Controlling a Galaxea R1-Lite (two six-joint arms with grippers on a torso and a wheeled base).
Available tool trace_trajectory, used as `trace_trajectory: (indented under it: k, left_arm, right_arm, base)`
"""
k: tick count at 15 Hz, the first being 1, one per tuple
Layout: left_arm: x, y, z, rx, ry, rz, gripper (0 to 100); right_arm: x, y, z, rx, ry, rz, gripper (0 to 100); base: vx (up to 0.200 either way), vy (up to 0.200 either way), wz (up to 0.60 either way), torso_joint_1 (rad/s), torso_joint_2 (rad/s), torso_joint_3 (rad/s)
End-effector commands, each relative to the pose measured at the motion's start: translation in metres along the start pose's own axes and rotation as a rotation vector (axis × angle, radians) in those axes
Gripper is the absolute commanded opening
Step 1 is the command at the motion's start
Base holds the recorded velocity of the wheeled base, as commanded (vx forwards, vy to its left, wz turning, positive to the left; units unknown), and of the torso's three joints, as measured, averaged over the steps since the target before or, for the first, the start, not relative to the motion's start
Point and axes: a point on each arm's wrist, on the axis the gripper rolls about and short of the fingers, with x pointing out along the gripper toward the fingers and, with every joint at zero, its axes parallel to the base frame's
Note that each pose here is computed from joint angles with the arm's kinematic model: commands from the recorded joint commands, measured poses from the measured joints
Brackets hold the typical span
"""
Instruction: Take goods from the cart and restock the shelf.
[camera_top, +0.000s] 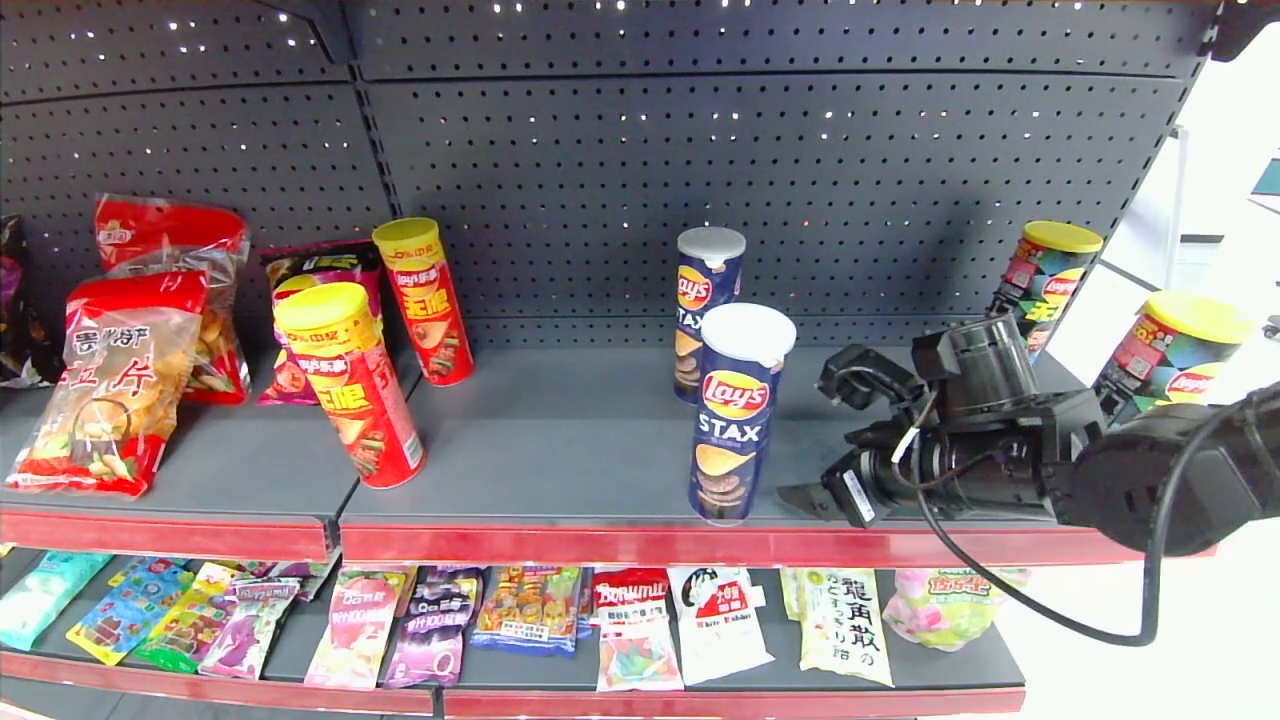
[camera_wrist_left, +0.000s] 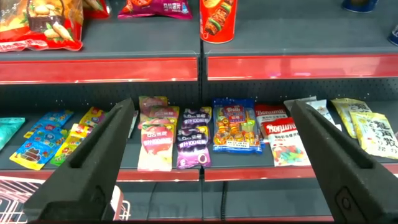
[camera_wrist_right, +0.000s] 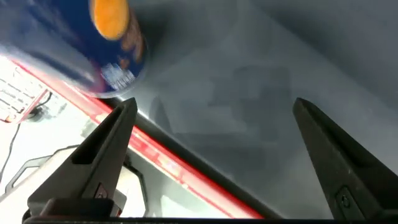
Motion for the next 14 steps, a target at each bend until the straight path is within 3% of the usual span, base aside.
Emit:
trace_trajectory:
  k: [1,14]
  left_arm:
    - [0.000,0.000,0.000,-0.001,0.002,0.001,100]
    - [0.000,0.000,0.000,-0.001,0.002,0.001,100]
  right_arm:
    - [0.012,0.006,0.000,-0.011,0.011,0.017,100]
    - [0.028,0.005,0.004,-0.012,0.021,-0.003,100]
  base:
    - [0.000,0.000,0.00,0.000,0.00,0.000]
    - [0.000,0.000,0.00,0.000,0.00,0.000]
